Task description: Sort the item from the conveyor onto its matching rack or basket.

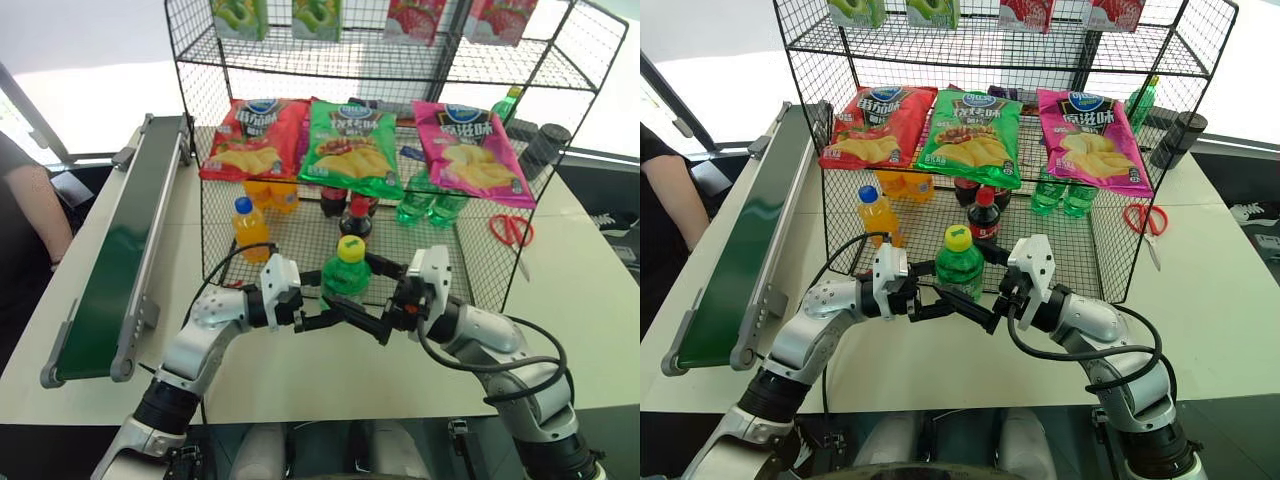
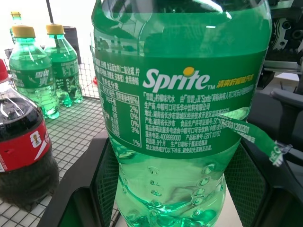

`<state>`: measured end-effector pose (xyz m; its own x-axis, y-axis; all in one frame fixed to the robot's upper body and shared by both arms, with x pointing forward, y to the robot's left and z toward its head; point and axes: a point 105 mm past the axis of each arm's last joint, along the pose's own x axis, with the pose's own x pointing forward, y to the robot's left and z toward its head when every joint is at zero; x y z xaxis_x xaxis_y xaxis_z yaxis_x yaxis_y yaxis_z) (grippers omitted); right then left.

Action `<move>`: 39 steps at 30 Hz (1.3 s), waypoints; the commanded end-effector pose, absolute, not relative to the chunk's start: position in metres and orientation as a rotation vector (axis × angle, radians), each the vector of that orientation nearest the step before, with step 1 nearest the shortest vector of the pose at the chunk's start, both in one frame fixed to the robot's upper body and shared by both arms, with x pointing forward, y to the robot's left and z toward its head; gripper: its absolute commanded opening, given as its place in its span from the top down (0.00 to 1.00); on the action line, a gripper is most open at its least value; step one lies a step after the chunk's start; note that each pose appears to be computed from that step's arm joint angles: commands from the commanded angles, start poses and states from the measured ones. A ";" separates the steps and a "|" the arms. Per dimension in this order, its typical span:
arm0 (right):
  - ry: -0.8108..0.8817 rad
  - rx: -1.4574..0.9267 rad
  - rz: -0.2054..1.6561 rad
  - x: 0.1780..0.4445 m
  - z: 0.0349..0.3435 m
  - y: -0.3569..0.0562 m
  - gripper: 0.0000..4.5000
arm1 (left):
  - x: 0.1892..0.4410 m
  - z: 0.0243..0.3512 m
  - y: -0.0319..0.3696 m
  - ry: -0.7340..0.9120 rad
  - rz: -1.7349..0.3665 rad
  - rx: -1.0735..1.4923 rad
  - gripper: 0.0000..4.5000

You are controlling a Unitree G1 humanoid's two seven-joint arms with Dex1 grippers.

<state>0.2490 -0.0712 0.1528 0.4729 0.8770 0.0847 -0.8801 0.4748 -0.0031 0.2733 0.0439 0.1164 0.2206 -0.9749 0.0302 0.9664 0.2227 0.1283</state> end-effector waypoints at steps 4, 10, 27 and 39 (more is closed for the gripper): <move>-0.106 0.040 1.110 0.242 0.161 -0.068 0.18 | 0.272 0.135 0.038 -0.216 -1.368 0.125 0.41; -0.106 0.026 1.104 0.243 0.160 -0.069 0.33 | 0.273 0.135 0.038 -0.216 -1.367 0.120 0.41; -0.185 -0.119 0.494 0.287 0.147 -0.152 0.33 | 0.286 0.113 0.084 -0.150 -1.056 0.109 0.01; -0.197 -0.026 0.092 0.335 0.119 -0.216 0.33 | 0.271 0.136 0.072 -0.200 -1.087 0.075 0.01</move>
<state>0.3308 -0.2088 0.0971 0.9871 0.1332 0.0894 -0.1302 0.9907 -0.0384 0.2744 0.0733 0.1233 0.4627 -0.8818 0.0907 0.8712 0.4713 0.1376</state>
